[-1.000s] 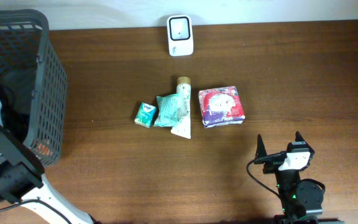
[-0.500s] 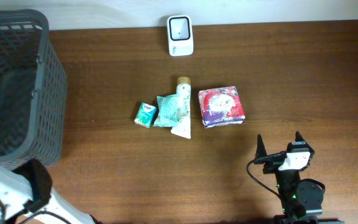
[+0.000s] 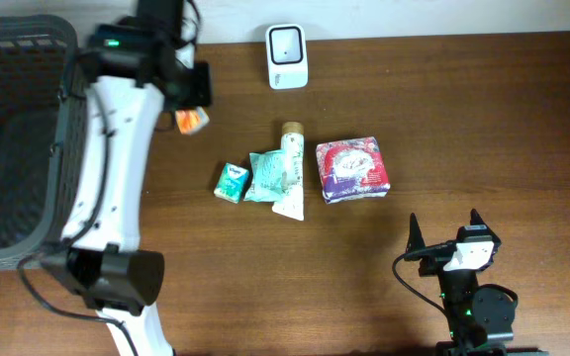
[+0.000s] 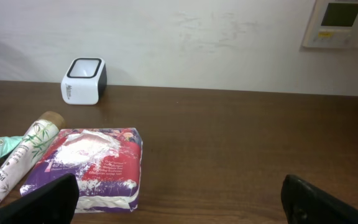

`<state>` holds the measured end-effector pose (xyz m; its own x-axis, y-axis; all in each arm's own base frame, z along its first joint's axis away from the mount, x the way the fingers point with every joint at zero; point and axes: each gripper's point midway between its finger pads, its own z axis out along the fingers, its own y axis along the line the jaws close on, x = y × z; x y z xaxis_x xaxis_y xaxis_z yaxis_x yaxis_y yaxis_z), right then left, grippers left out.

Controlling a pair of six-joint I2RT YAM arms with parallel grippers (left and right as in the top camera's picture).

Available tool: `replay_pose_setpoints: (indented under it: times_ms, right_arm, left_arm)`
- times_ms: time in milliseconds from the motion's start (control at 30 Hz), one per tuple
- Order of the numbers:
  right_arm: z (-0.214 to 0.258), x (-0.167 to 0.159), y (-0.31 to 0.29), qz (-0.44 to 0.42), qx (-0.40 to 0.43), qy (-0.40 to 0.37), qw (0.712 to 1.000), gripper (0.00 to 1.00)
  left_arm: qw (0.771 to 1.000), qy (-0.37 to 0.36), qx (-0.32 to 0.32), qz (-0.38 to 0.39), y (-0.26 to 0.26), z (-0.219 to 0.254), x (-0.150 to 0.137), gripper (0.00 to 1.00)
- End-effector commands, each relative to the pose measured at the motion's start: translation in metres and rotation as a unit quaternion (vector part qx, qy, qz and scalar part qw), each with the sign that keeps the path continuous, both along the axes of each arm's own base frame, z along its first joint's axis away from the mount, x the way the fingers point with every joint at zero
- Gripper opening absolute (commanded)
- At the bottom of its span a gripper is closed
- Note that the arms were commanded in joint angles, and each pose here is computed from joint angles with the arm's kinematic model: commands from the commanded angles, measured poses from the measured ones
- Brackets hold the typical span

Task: Scan the item barcode
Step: 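Grasp the orange tissue pack from the basket and set it on the table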

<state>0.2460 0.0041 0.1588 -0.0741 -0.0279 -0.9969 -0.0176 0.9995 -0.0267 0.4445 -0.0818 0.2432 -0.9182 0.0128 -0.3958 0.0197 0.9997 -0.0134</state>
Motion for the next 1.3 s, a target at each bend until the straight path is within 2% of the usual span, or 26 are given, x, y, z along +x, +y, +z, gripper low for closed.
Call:
replay_pose_setpoints:
  times_ms: [0, 133, 233, 333, 367, 400, 567, 600, 700, 767, 933, 1033, 1100, 1267]
  right_arm:
    - [-0.003, 0.000, -0.003, -0.008, 0.002, 0.003, 1.000, 0.99]
    - [-0.003, 0.000, -0.003, -0.008, 0.002, 0.003, 1.000, 0.99]
    - [-0.003, 0.000, -0.003, -0.008, 0.002, 0.003, 1.000, 0.98]
    - [-0.003, 0.000, -0.003, -0.008, 0.002, 0.003, 1.000, 0.99]
    - [-0.003, 0.000, -0.003, -0.008, 0.002, 0.003, 1.000, 0.99]
    - [-0.003, 0.000, -0.003, -0.008, 0.002, 0.003, 1.000, 0.99]
    - [-0.003, 0.000, -0.003, -0.008, 0.002, 0.003, 1.000, 0.99]
    - [-0.003, 0.000, -0.003, -0.008, 0.002, 0.003, 1.000, 0.99]
    - [-0.003, 0.000, -0.003, -0.008, 0.002, 0.003, 1.000, 0.99]
    - [-0.003, 0.000, -0.003, -0.008, 0.002, 0.003, 1.000, 0.99]
    - [-0.003, 0.000, -0.003, -0.008, 0.002, 0.003, 1.000, 0.99]
    - [-0.003, 0.000, -0.003, -0.008, 0.002, 0.003, 1.000, 0.99]
    - [-0.003, 0.000, -0.003, -0.008, 0.002, 0.003, 1.000, 0.99]
    - [-0.003, 0.000, -0.003, -0.008, 0.002, 0.002, 1.000, 0.99]
  left_arm:
    - [0.999, 0.002, 0.052, 0.001, 0.004, -0.055, 0.013, 0.03]
    - [0.998, -0.003, 0.063, -0.030, 0.001, -0.120, 0.024, 0.03]
    - [0.996, 0.012, 0.068, -0.055, 0.001, -0.163, 0.013, 0.05]
    - [0.996, 0.029, 0.071, -0.056, 0.003, -0.182, 0.002, 0.24]
    - [0.995, 0.029, 0.071, -0.056, 0.004, -0.183, 0.002, 0.34]
    - [0.996, 0.028, 0.070, -0.056, 0.003, -0.181, 0.002, 0.52]
    - [0.996, 0.013, 0.068, -0.055, 0.004, -0.153, 0.000, 0.63]
    - [0.996, -0.002, 0.065, -0.054, 0.004, -0.130, -0.001, 0.77]
    - [0.997, -0.049, 0.052, -0.042, 0.005, -0.071, -0.006, 0.98]
    - [0.994, -0.101, 0.030, -0.016, 0.008, -0.018, -0.018, 0.99]
    - [0.979, -0.193, -0.027, 0.061, 0.031, 0.071, -0.065, 0.99]
    - [0.979, -0.187, -0.018, 0.075, 0.047, 0.080, -0.091, 0.99]
    - [0.984, -0.157, -0.010, 0.078, 0.051, 0.071, -0.105, 0.99]
    - [0.988, -0.135, -0.004, 0.077, 0.052, 0.064, -0.113, 0.99]
